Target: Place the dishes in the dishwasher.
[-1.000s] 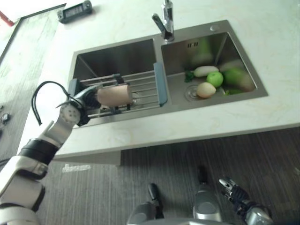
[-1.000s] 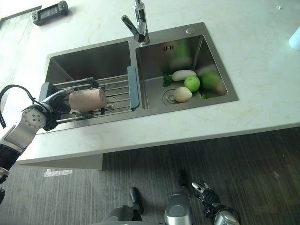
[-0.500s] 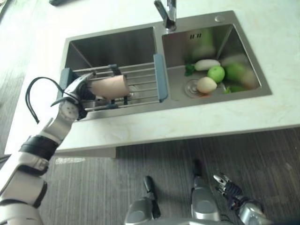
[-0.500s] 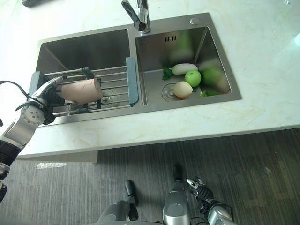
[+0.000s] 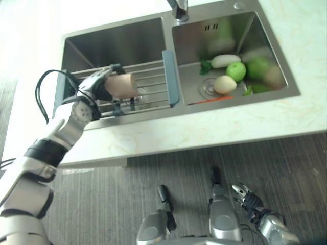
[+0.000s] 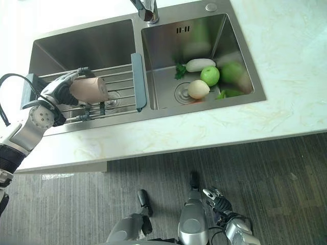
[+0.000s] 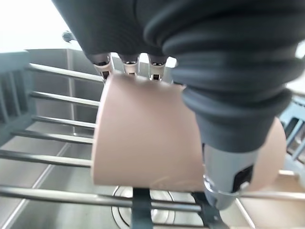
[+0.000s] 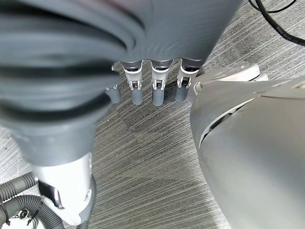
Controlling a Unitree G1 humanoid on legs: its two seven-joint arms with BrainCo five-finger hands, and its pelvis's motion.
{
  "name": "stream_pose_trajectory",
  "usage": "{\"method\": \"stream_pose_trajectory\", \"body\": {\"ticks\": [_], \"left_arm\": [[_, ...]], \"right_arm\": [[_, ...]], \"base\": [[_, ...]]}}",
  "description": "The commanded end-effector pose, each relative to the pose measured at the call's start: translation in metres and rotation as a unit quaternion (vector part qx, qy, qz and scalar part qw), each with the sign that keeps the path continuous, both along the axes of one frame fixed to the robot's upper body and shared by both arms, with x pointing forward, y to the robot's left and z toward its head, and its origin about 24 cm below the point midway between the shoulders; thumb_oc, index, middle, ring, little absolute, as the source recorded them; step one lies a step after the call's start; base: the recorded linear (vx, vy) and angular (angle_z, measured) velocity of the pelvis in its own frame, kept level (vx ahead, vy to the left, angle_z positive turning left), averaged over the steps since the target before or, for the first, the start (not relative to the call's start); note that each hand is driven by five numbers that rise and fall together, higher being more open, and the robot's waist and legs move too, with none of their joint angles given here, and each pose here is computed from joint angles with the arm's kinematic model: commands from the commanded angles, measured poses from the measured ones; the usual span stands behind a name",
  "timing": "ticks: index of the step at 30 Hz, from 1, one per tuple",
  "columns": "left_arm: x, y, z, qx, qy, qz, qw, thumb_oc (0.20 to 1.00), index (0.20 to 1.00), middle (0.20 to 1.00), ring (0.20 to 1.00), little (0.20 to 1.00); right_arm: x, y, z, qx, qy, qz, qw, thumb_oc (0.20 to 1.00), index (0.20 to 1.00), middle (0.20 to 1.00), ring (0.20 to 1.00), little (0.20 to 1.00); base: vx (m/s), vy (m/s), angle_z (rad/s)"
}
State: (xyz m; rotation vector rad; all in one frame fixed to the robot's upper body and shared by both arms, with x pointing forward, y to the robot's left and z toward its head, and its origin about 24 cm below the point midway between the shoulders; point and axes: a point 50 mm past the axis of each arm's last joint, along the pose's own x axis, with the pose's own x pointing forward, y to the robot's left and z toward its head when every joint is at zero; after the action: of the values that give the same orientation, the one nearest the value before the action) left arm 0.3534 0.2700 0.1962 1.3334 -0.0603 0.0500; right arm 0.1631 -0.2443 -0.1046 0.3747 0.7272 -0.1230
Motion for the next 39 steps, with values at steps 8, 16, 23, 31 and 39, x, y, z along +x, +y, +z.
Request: {"method": "stream_pose_trajectory", "body": {"ticks": [8, 16, 23, 31, 39], "left_arm": [[0.002, 0.009, 0.035, 0.105, -0.008, 0.018, 0.994, 1.000, 1.000, 1.000, 1.000, 1.000], [0.002, 0.024, 0.030, 0.121, 0.015, 0.048, 0.991, 1.000, 1.000, 1.000, 1.000, 1.000], [0.004, 0.028, 0.025, 0.133, 0.023, 0.065, 0.989, 1.000, 1.000, 1.000, 1.000, 1.000], [0.004, 0.035, 0.025, 0.147, 0.015, 0.078, 0.986, 1.000, 1.000, 1.000, 1.000, 1.000], [0.004, 0.034, 0.031, 0.178, 0.012, 0.075, 0.981, 1.000, 1.000, 1.000, 1.000, 1.000]], "right_arm": [[0.009, 0.005, 0.005, 0.017, -0.026, -0.006, 0.999, 1.000, 1.000, 1.000, 1.000, 1.000], [0.011, 0.004, 0.006, 0.015, -0.029, -0.006, 0.999, 1.000, 1.000, 1.000, 1.000, 1.000], [0.016, 0.006, 0.009, 0.016, -0.036, -0.003, 0.999, 1.000, 1.000, 1.000, 1.000, 1.000], [0.017, 0.007, 0.010, 0.016, -0.037, -0.001, 0.999, 1.000, 1.000, 1.000, 1.000, 1.000], [0.019, 0.007, 0.010, 0.016, -0.039, -0.001, 0.999, 1.000, 1.000, 1.000, 1.000, 1.000]], "base": [[0.00, -0.003, -0.04], [-0.01, 0.002, -0.04], [0.00, 0.000, 0.00], [0.00, 0.000, 0.00], [0.00, 0.000, 0.00]]}}
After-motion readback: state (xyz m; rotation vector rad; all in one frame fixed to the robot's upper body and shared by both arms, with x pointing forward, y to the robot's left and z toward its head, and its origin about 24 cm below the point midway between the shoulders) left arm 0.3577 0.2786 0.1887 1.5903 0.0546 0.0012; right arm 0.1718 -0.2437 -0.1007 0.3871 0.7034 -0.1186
